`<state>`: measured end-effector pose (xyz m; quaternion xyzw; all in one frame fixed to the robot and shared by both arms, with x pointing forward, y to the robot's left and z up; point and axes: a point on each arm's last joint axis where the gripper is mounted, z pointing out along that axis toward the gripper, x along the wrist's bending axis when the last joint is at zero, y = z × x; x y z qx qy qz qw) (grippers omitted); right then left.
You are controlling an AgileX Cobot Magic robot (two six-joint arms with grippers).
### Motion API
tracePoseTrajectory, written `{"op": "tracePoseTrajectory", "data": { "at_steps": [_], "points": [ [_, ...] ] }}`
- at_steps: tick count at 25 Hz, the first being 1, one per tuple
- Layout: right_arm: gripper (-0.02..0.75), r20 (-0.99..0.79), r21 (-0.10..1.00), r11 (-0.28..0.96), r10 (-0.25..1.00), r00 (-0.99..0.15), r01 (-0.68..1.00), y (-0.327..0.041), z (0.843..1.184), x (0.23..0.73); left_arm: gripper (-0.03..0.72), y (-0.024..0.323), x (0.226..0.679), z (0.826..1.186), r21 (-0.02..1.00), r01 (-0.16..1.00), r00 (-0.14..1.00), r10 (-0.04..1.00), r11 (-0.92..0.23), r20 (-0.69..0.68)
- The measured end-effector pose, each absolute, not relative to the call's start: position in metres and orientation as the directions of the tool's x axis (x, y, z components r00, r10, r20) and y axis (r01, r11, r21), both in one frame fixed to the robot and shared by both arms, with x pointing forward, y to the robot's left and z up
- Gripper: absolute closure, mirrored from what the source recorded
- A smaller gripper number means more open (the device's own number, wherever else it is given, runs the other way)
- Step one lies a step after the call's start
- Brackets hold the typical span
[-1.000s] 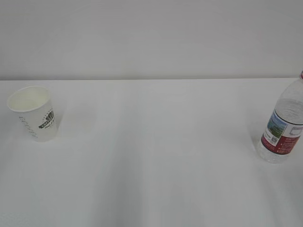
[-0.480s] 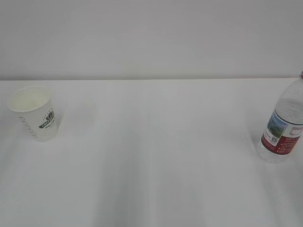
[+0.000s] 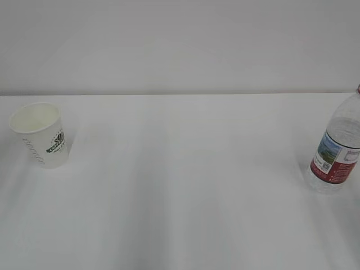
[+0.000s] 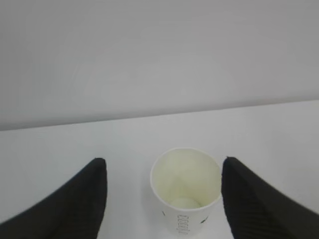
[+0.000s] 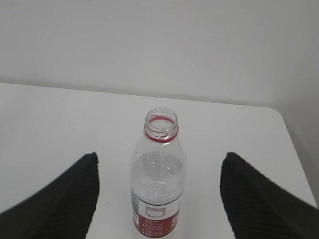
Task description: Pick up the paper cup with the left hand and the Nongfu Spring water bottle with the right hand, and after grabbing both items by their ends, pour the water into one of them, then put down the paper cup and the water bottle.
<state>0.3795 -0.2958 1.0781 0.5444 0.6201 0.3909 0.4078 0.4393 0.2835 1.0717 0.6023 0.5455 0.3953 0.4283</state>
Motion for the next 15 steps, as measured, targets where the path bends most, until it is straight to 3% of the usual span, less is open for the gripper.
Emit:
{"op": "tracePoseTrajectory", "data": {
  "at_steps": [7,15],
  "points": [
    [0.169,-0.085,0.928,0.099,0.995,-0.054,0.359,-0.298,1.065,0.398,0.165,0.281,0.466,1.050,0.934,0.351,0.098,0.995,-0.056,0.023],
    [0.169,-0.081,0.937,0.081,0.997,-0.015,0.340,-0.301,1.029,0.393,0.165,0.282,0.459,1.026,0.946,0.320,0.097,0.995,-0.054,0.024]
  ]
}}
